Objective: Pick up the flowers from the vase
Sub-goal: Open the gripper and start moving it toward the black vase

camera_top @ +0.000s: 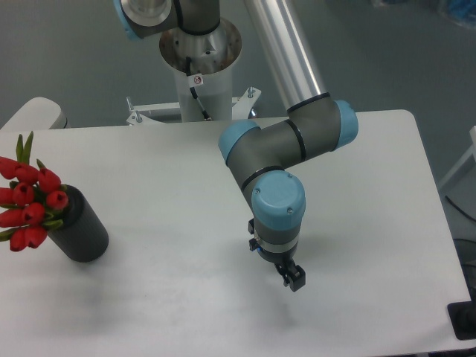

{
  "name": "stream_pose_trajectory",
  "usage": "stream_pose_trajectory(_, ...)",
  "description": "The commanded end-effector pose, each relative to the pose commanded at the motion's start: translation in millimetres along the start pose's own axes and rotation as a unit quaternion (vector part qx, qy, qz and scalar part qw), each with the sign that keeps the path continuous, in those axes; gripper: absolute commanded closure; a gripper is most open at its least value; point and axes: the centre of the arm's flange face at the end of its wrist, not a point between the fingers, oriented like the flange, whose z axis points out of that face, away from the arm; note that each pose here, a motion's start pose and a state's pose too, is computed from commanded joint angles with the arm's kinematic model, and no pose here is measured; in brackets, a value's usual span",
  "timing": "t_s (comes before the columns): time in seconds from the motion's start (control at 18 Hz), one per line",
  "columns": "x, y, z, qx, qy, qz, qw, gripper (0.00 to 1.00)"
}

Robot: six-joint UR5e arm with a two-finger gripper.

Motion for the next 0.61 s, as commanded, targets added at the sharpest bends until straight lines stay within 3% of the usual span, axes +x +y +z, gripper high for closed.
stream_pose_trajectory(0.28, 4.2, -1.9, -12.0, 0.012, 0.001, -0.005, 0.9999, 0.00)
stream_pose_trajectory(0.39, 17.1, -25.0, -26.1, 0.045, 0.004, 0.008, 0.9989, 0.00)
stream_pose_trajectory(0.61, 43.2, -36.2, -41.8, 0.090, 0.013, 0.006, 0.9959, 0.00)
